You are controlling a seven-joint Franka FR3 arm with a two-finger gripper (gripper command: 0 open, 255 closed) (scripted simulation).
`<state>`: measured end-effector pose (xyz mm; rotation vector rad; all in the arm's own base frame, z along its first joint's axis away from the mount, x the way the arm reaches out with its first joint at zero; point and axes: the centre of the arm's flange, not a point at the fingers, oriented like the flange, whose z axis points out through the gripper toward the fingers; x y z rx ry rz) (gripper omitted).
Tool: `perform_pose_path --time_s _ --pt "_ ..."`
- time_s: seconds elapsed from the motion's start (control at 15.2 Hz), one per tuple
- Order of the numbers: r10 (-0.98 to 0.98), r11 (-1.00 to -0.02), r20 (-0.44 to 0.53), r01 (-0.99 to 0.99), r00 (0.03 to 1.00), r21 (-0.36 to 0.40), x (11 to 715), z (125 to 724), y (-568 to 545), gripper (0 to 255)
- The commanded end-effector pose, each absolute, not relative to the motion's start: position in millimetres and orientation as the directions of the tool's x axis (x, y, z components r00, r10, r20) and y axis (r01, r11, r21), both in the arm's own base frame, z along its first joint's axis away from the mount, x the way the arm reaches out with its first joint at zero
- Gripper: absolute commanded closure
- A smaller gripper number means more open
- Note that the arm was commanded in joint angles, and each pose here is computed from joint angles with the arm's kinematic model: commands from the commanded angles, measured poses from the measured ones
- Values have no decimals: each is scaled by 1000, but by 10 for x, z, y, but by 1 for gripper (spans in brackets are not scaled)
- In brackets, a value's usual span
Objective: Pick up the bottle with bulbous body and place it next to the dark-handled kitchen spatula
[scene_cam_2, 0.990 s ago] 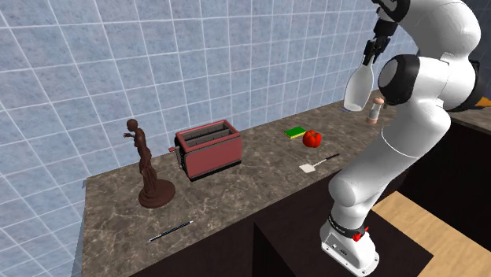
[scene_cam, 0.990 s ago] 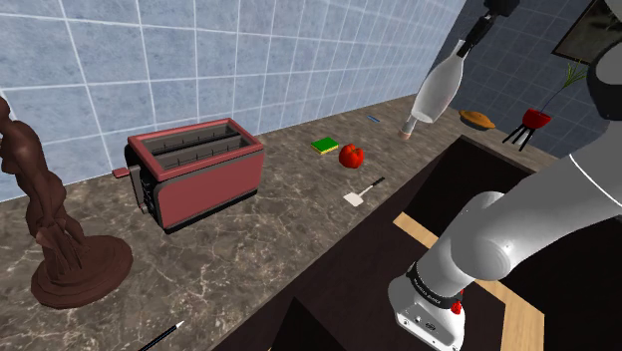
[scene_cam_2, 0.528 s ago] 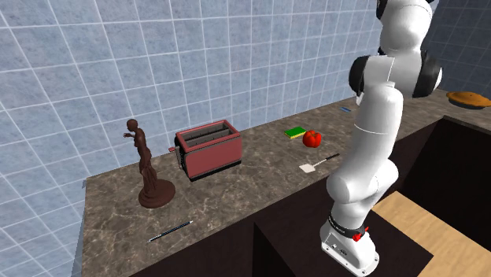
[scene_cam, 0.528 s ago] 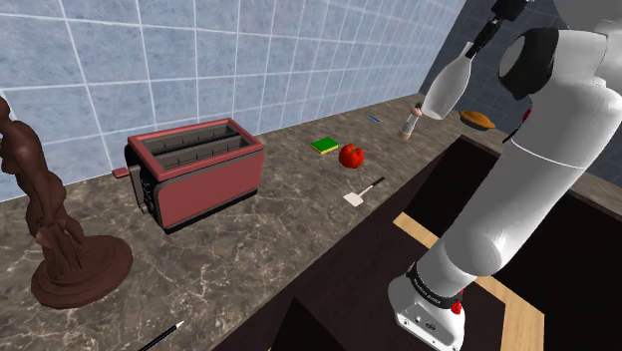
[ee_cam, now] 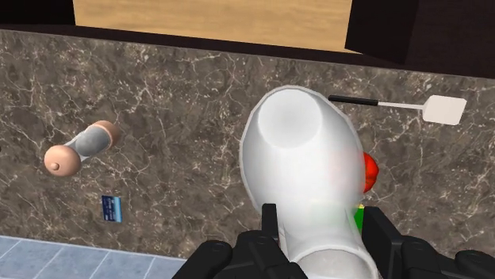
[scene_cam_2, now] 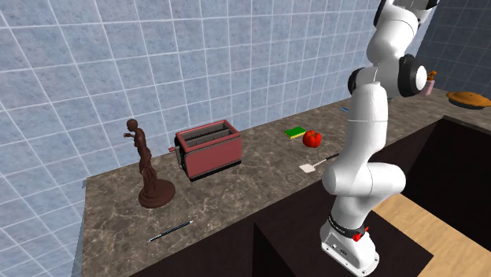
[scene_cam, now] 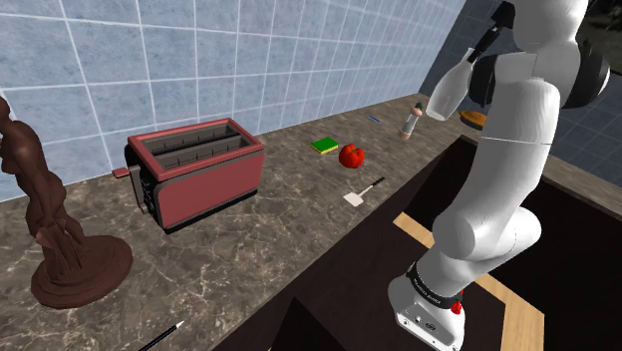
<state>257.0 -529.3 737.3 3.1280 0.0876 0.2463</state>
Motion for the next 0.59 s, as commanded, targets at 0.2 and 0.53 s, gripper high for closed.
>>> perform_pose_path --time_s 0.2,0.53 --pt "57 -998 156 56 986 8 2567 7110 -5288 255" --pt "57 -998 156 56 986 8 2567 6846 -5288 255"
